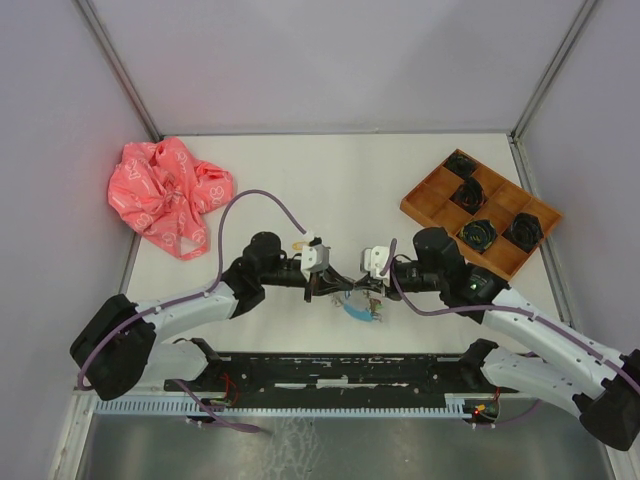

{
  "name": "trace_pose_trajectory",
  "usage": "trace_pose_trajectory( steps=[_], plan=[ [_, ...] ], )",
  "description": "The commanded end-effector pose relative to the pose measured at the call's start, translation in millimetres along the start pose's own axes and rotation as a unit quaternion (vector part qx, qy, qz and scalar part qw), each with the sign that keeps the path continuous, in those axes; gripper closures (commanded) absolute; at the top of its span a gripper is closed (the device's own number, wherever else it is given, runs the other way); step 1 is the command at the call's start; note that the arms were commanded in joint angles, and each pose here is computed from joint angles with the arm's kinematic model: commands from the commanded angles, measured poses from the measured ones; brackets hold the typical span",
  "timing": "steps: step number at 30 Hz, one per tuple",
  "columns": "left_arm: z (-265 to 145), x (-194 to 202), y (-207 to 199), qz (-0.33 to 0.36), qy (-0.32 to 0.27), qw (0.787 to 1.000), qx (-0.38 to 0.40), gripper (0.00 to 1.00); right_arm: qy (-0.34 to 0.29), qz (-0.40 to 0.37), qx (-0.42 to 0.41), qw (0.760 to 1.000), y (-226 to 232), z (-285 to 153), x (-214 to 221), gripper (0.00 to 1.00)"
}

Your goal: Put the keys on the keyring

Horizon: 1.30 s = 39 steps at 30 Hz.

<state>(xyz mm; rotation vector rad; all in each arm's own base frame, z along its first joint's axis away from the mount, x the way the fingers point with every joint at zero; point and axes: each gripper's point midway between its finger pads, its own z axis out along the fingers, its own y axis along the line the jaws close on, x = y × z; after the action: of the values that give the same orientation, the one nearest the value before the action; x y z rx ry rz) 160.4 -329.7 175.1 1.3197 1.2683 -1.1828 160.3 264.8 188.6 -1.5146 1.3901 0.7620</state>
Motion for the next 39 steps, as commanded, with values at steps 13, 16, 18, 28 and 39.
trace_pose_trajectory(
  steps=[13,16,18,28,39],
  plan=[
    [2.1,8.1,3.6,-0.072,0.001,0.997,-0.012,0.76,-0.079,-0.053,0.037,0.995,-19.3,-8.2,-49.0,0.99],
    [2.9,11.0,2.4,-0.08,0.004,0.997,-0.008,0.83,-0.078,-0.054,0.039,0.995,-19.9,-8.6,-49.0,0.99],
    [2.7,13.9,2.4,-0.084,0.008,0.996,-0.009,0.9,-0.077,-0.057,0.045,0.994,-21.5,-10.0,-49.1,0.99],
    [0.0,25.9,-1.0,-0.116,0.011,0.993,-0.02,0.97,-0.114,-0.046,0.082,0.989,-28.1,-15.8,-60.4,0.99],
    [-3.0,10.0,3.8,-0.096,0.025,0.995,-0.03,0.97,-0.027,0.013,0.04,0.999,-13.2,-4.4,-16.0,0.83]
  ],
)
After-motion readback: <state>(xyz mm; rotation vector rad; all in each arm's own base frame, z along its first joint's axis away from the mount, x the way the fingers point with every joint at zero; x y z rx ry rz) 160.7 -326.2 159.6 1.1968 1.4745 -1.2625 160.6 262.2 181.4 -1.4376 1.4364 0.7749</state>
